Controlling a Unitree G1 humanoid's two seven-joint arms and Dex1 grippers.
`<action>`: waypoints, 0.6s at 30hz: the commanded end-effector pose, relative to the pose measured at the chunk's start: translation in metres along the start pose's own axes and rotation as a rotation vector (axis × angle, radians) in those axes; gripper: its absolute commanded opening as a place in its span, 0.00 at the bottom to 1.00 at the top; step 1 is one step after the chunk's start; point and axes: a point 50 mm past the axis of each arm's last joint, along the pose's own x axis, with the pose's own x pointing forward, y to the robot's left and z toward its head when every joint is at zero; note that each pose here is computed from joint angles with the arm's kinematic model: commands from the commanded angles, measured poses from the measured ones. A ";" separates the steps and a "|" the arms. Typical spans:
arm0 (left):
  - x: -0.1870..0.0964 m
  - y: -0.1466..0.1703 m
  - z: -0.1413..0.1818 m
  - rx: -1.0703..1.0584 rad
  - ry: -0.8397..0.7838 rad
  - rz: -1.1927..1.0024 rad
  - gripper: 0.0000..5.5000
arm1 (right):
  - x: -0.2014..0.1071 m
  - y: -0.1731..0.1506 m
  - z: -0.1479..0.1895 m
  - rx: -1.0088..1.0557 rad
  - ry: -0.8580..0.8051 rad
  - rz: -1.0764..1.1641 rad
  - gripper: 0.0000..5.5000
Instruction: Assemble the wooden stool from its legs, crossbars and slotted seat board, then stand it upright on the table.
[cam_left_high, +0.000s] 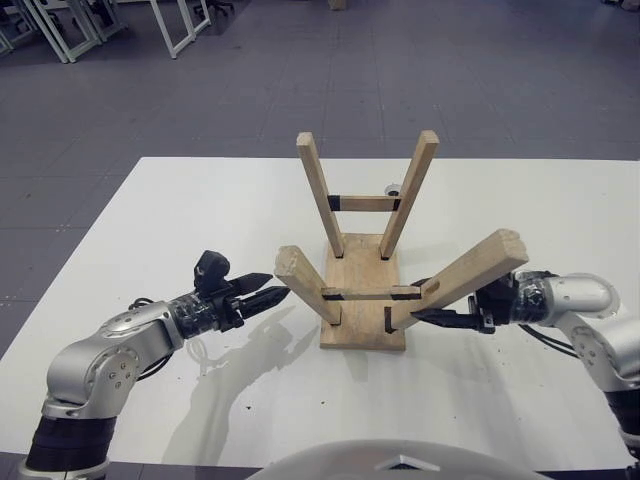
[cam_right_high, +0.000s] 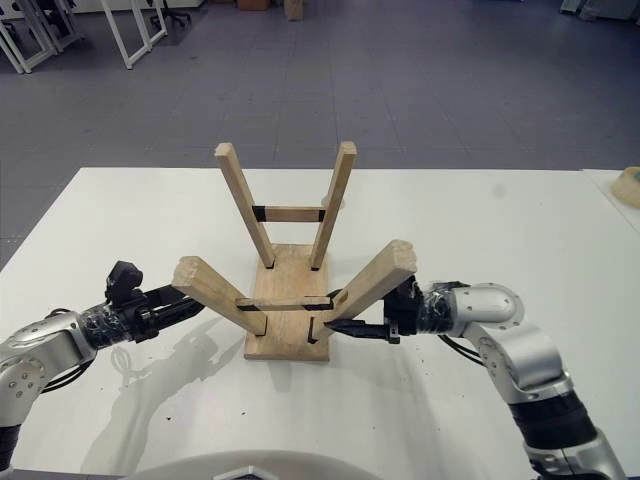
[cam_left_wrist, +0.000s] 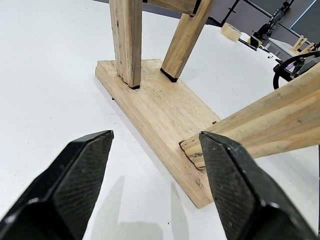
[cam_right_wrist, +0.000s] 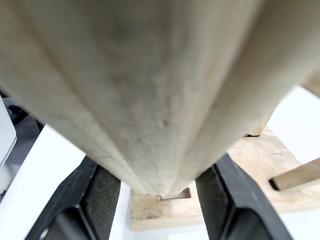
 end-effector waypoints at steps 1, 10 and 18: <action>0.003 -0.001 0.002 0.018 0.007 -0.012 0.58 | 0.005 -0.008 -0.008 -0.017 0.029 0.024 0.37; 0.004 -0.002 -0.001 0.010 0.011 -0.018 0.58 | -0.010 -0.021 -0.011 0.020 0.050 0.037 0.37; 0.007 0.000 -0.001 0.007 0.006 -0.022 0.58 | -0.003 -0.026 -0.040 0.051 0.229 0.063 0.37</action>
